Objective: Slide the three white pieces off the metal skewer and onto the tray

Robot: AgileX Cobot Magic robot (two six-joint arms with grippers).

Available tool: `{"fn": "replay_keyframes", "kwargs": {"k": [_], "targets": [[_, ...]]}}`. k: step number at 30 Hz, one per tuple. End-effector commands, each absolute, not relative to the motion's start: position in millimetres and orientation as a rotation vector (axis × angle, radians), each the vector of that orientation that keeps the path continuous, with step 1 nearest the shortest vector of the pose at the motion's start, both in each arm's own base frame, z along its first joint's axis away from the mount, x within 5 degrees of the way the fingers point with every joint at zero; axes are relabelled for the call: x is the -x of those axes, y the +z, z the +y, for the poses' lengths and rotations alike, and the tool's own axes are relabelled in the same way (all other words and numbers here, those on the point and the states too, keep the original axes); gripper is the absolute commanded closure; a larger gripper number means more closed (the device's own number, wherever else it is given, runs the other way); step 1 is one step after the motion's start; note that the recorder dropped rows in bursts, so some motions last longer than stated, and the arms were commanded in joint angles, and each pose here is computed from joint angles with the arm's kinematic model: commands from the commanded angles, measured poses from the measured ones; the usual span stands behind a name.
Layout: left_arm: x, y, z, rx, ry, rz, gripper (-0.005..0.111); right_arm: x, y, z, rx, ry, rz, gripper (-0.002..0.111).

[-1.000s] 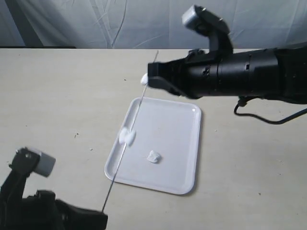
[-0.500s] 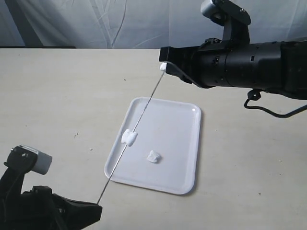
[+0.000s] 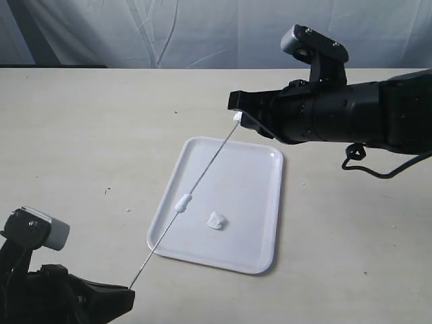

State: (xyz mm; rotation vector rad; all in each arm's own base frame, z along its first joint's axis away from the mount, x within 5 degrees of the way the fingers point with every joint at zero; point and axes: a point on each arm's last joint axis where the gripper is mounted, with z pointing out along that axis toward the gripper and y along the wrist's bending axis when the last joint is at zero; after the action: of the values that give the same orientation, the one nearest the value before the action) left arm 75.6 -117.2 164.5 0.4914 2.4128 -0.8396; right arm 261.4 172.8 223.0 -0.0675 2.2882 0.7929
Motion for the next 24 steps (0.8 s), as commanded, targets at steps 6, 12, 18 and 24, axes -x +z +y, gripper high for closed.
{"fn": "replay_keyframes", "kwargs": {"k": [6,12,18,24], "targets": [[-60.7,151.3,-112.2,-0.514,-0.925,2.497,0.107,-280.4,247.7,168.8,-0.006,0.682,2.192,0.108],[-59.6,151.6,-112.9,-0.522,-0.941,2.499,0.107,-289.9,259.6,164.0,-0.067,0.596,2.143,0.108],[-59.4,151.6,-113.0,-0.523,-0.943,2.499,0.107,-293.8,271.0,167.8,-0.058,0.628,2.108,0.108],[-64.3,150.5,-109.8,-0.488,-0.871,2.489,0.107,-288.2,268.5,175.3,0.005,0.723,2.125,0.108]]}}
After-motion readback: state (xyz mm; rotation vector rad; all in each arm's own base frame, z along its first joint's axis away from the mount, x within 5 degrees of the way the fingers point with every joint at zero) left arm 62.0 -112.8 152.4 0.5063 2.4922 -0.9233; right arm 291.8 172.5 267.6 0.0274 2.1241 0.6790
